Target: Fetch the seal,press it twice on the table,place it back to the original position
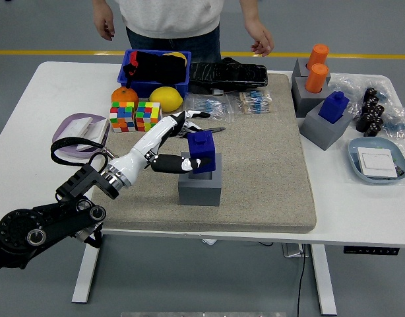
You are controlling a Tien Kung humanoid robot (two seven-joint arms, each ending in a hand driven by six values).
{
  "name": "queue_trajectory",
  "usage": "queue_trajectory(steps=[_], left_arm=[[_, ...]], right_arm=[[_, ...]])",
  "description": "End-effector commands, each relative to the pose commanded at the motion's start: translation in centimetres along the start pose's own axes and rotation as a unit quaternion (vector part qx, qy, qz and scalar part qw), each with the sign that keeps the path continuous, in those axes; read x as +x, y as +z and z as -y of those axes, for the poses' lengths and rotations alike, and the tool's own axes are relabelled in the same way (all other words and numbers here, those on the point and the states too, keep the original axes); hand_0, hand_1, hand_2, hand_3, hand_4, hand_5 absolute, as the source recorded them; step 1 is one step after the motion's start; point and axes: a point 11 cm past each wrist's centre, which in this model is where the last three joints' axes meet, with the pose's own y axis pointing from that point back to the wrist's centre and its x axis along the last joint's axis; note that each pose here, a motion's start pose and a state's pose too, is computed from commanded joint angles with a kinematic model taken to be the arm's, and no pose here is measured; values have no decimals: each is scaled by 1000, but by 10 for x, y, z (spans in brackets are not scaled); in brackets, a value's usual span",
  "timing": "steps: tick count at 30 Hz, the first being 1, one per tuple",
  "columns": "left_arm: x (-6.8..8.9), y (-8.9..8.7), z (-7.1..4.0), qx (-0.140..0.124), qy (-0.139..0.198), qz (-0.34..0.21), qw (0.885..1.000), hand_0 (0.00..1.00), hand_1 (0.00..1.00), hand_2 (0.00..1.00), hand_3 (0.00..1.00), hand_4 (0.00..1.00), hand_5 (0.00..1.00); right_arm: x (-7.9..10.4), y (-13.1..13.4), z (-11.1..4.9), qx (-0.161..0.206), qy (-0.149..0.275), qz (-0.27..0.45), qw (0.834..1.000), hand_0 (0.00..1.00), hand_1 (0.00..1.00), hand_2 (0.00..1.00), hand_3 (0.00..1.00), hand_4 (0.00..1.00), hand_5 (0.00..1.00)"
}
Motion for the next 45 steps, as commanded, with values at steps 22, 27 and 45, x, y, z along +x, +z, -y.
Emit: queue_trajectory(steps=[22, 27, 45], left_arm=[[0, -13, 9, 21, -21, -3, 1000, 509, 410, 438, 831, 663, 2], [2, -15, 11, 23, -18, 1, 1000, 515, 409, 436, 830, 662, 2], [0, -22, 12, 29, -23, 13, 999, 520, 411, 436, 825, 672, 2]], right_arm=[[-1, -1, 0, 2, -1, 2, 1000, 783, 682, 658, 616, 783, 438], [-2, -2, 0, 3, -2, 2, 1000, 784, 681, 658, 616, 783, 437], [-1, -4, 0, 5, -1, 2, 1000, 784, 681, 658, 616, 783, 438]])
